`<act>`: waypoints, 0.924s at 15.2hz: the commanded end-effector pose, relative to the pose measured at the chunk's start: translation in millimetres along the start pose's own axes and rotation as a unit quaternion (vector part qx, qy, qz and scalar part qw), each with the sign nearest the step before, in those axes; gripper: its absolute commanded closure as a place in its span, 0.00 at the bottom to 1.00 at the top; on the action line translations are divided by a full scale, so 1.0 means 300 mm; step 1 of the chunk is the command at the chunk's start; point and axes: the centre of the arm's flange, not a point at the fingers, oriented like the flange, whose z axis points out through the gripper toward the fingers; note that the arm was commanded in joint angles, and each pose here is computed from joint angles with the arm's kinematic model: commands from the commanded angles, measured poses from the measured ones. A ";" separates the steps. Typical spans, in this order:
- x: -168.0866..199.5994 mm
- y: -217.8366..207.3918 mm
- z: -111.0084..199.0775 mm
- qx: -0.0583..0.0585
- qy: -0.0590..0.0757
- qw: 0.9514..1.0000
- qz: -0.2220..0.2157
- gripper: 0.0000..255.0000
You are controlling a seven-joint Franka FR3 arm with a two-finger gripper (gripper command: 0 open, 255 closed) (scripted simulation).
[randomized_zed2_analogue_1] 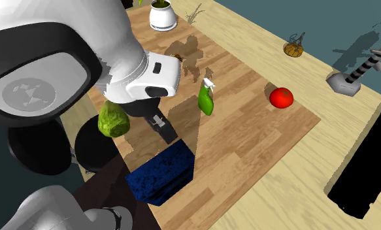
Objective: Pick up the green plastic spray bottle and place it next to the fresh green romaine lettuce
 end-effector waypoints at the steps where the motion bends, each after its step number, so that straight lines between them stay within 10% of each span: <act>1: 0.000 0.000 0.000 0.000 0.000 1.000 0.000 0.00; 7: 0.134 0.130 0.197 0.048 0.032 0.991 -0.122 0.00; 14: 0.337 0.209 0.427 0.102 0.068 0.957 -0.262 0.00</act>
